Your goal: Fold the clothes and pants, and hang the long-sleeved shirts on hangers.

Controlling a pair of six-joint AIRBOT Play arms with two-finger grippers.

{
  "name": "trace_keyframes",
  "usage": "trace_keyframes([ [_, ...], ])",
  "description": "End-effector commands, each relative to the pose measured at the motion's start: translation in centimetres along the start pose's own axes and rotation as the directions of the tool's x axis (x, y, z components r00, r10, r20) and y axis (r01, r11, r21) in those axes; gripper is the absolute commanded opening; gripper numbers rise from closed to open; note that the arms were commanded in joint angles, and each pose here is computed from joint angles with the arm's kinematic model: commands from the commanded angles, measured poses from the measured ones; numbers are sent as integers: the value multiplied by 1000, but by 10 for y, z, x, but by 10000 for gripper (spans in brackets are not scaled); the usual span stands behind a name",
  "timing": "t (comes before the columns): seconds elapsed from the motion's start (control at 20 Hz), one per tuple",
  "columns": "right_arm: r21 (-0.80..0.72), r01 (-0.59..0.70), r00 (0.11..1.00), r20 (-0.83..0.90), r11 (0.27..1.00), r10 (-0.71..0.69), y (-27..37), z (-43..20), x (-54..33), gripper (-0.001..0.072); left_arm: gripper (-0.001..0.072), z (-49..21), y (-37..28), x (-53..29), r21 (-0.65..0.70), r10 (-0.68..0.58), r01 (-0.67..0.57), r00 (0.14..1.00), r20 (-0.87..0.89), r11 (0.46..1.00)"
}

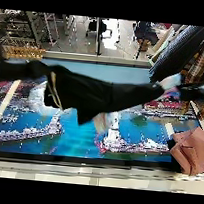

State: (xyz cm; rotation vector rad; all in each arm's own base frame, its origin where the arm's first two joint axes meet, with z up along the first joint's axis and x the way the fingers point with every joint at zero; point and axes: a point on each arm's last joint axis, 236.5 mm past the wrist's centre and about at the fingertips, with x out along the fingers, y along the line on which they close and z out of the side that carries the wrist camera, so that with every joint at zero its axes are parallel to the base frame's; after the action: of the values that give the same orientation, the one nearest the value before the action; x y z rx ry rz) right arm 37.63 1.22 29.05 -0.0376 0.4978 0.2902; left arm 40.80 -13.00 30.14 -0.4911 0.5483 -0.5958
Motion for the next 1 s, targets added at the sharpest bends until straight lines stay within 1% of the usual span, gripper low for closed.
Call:
trace_keyframes([
  [0.0,-122,90,968,244,988,-58,33,67,-93,20,8,48,-47,-76,29,-68,63,974,218,998],
  [0.15,-152,170,901,423,974,-92,45,110,-144,20,8,50,-68,-99,66,-78,63,962,262,996],
  [0.25,-141,197,847,523,970,-96,48,136,-166,20,8,48,-75,-99,75,-91,74,962,258,994],
  [0.35,-113,164,812,579,980,-69,51,152,-169,20,9,48,-63,-91,68,-77,62,967,243,996],
  [0.45,-88,60,836,549,994,-2,53,152,-143,21,8,45,-32,-69,23,-37,34,980,194,999],
  [0.55,-47,-88,900,423,995,100,53,132,-90,22,9,29,7,-33,-61,-28,33,996,81,998],
  [0.65,52,-231,954,210,972,216,51,88,-22,23,10,1,53,13,-166,-35,24,998,-61,986],
  [0.75,123,-330,942,-21,936,335,58,33,45,23,9,-38,101,63,-282,-56,-2,978,-200,960],
  [0.8,153,-358,918,-124,921,377,64,6,77,23,10,-62,127,90,-342,-68,-27,962,-264,939],
  [0.85,188,-357,896,-207,915,393,67,-18,109,23,24,-87,150,114,-390,-79,-54,945,-318,919],
  [0.9,200,-348,879,-271,916,393,70,-39,138,23,137,-113,174,136,-426,-86,-83,928,-364,901],
  [0.95,207,-337,862,-324,918,390,74,-60,165,23,379,-139,199,153,-455,-96,-109,909,-405,884],
])
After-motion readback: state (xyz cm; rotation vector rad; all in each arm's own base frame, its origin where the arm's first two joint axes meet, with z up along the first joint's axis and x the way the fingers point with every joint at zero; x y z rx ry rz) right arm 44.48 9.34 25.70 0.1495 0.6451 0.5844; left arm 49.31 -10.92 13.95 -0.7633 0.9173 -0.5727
